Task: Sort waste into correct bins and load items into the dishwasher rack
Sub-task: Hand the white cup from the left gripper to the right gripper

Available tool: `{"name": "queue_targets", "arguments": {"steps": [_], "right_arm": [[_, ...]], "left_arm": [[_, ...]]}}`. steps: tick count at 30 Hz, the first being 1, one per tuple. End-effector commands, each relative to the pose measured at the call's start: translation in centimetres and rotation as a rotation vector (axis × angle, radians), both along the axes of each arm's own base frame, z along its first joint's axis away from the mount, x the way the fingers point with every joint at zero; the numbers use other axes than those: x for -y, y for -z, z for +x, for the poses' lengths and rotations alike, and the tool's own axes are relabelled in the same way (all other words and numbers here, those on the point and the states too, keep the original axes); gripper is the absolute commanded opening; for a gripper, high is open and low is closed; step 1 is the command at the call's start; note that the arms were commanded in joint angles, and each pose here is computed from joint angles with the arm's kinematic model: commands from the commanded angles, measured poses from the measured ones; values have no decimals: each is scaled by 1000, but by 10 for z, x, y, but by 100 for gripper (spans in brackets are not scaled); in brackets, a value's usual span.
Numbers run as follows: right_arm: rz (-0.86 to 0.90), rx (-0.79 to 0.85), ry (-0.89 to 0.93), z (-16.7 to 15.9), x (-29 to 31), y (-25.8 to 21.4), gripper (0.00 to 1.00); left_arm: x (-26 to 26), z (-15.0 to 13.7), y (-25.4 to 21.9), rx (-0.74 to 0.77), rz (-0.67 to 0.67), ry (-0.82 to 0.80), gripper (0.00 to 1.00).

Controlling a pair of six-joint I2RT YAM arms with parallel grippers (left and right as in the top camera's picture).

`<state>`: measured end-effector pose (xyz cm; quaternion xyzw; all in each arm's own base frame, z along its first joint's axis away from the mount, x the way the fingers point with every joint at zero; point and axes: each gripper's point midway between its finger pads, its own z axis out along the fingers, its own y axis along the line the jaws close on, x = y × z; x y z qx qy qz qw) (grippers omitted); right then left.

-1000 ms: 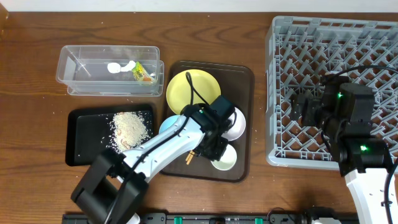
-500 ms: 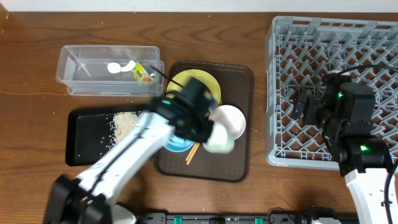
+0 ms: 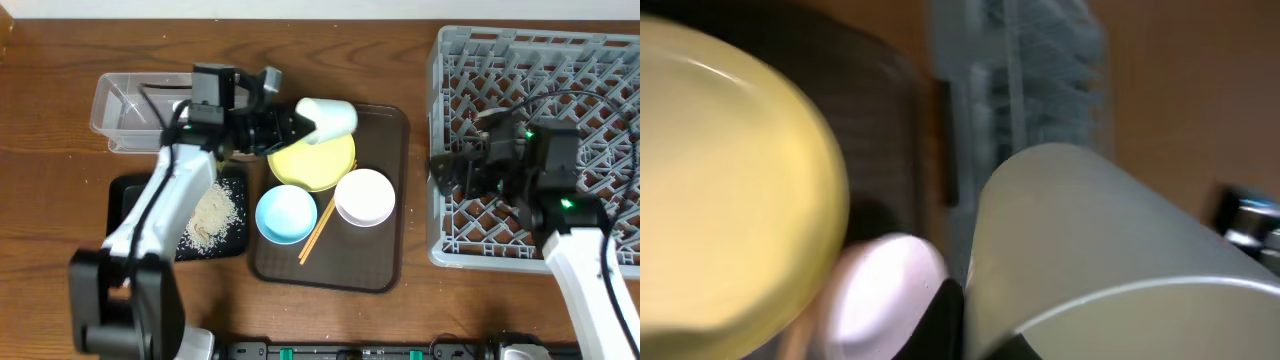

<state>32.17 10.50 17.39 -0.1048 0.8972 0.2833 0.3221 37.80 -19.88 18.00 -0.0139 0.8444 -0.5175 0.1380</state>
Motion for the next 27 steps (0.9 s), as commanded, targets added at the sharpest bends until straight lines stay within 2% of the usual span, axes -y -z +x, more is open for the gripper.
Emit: {"name": "queue_targets", "arguments": {"steps": [1, 5, 10, 13, 16, 21, 27], "right_arm": [[273, 66, -386, -32, -58, -32, 99], [334, 53, -507, -42, -77, -24, 99], [341, 44, -565, -44, -90, -15, 99], [334, 97, -587, -40, -95, -19, 98], [322, 181, -600, -30, -96, -26, 91], [304, 320, -614, -15, -95, -41, 86], [379, 402, -703, -23, -101, -61, 76]], "left_arm": [[29, -29, -24, -96, -225, 199, 6], [47, -41, -18, -123, -233, 257, 6], [64, -54, -20, -123, -240, 317, 6], [71, -61, -21, -127, -243, 342, 6], [75, -64, -21, -127, -243, 354, 6], [75, -64, -21, -128, -243, 356, 6], [75, -64, -21, -128, -243, 356, 6]]}}
